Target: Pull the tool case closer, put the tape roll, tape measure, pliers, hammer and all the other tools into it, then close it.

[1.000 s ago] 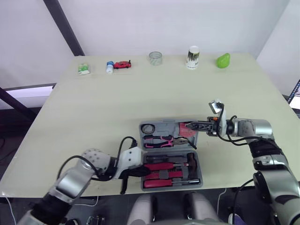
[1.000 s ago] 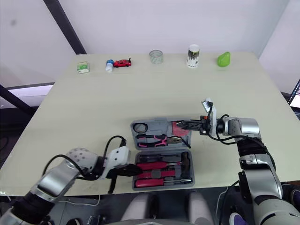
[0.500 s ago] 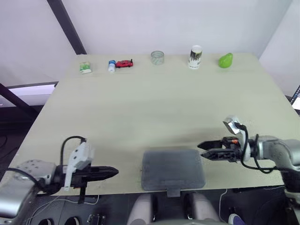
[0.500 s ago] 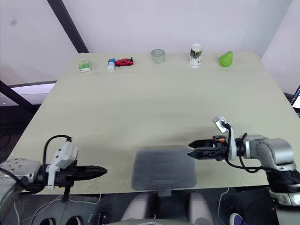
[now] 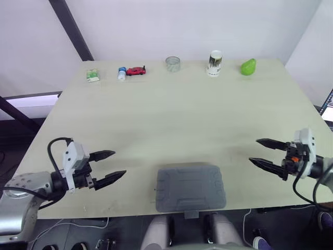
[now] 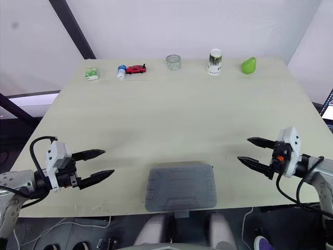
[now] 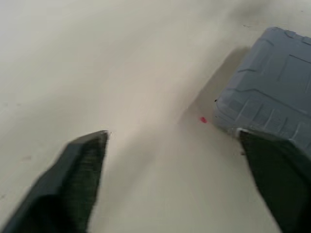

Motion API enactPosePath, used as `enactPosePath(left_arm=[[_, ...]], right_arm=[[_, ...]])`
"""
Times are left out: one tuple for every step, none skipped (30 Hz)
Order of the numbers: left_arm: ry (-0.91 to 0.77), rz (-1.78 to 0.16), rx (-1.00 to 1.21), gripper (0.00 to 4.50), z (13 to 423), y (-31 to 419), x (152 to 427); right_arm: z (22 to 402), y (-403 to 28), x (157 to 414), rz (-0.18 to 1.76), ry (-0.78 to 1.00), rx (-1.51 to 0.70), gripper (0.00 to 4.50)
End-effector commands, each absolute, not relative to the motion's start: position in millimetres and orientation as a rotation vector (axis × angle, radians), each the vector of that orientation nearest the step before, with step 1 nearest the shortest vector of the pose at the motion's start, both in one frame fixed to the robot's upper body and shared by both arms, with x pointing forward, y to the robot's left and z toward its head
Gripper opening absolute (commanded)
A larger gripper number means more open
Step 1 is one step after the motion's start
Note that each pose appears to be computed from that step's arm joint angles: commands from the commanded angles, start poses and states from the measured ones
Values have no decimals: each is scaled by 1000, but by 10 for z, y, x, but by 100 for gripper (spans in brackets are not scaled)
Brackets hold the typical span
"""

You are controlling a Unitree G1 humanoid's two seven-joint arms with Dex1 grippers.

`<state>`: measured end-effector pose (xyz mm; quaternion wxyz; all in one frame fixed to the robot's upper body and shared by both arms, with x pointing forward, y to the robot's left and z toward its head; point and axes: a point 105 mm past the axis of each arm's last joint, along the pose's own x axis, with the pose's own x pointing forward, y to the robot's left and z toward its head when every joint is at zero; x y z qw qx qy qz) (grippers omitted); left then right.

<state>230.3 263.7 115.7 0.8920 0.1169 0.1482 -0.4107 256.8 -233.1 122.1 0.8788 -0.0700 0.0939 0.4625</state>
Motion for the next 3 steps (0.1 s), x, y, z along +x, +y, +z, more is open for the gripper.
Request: enactPosePath(left_arm=[[269,-823,251,446,1224,2685,2320],[270,-825,253,446,1217,2683,2311],[275,-829,260,446,1206,2681,2299]], right_arm=[[1162,-2507,2539,944,171,-220,450],[1135,-2534,2542,936,166,-223,450],[1110,-2557,2546,928,163,-226,450]])
